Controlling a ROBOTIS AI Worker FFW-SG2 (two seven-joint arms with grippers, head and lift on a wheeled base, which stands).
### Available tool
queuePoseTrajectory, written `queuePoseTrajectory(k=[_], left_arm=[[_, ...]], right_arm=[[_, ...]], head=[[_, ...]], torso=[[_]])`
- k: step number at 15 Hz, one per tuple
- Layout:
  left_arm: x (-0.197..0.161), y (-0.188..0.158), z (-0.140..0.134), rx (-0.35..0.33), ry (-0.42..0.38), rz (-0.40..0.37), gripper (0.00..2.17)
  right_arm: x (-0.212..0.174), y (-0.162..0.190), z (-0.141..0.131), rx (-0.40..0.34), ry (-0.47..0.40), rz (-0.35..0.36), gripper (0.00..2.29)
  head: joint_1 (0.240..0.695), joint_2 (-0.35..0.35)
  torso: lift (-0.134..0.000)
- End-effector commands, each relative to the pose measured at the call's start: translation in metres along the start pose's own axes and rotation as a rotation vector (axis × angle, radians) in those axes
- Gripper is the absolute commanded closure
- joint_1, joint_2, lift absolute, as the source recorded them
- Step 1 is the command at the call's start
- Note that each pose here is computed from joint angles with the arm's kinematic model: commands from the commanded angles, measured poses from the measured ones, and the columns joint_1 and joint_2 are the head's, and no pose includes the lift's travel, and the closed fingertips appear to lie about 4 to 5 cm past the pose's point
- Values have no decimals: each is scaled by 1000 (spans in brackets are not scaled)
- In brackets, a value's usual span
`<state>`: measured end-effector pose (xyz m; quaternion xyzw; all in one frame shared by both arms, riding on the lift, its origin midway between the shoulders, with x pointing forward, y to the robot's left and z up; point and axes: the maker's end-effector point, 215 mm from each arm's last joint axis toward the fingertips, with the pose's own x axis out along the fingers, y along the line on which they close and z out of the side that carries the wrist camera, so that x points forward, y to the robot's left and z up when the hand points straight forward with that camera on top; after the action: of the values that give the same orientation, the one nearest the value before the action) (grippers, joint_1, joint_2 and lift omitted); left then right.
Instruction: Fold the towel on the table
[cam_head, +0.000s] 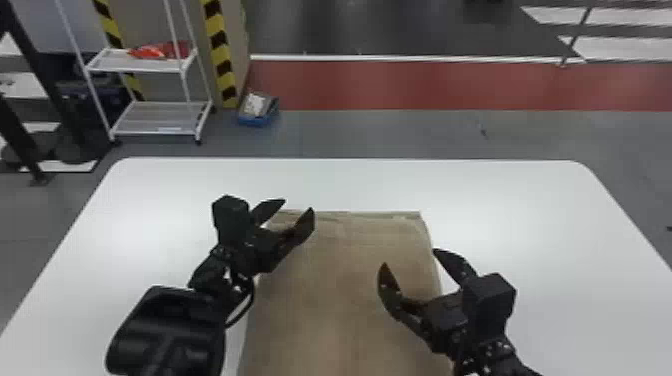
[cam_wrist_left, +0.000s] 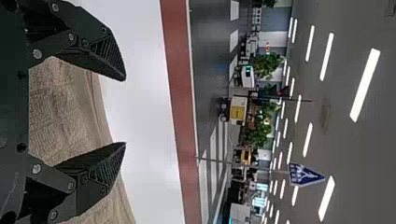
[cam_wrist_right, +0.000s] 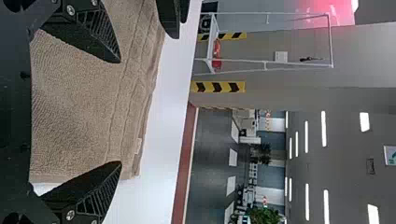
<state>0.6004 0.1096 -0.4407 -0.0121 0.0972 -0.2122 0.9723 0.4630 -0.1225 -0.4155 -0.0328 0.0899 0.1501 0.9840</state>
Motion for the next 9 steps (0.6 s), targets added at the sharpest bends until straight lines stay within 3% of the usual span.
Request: queuePoseTrajectory(k=[1, 9], left_arm=[[6, 18, -9, -2, 28, 23, 454], [-8, 57, -23, -25, 51, 55, 596]], right_arm=[[1, -3, 1, -5, 1, 1, 113], [15, 2, 0, -9, 14, 11, 113]], head=[[695, -15], [695, 37]], torso=[[-114], [-114]])
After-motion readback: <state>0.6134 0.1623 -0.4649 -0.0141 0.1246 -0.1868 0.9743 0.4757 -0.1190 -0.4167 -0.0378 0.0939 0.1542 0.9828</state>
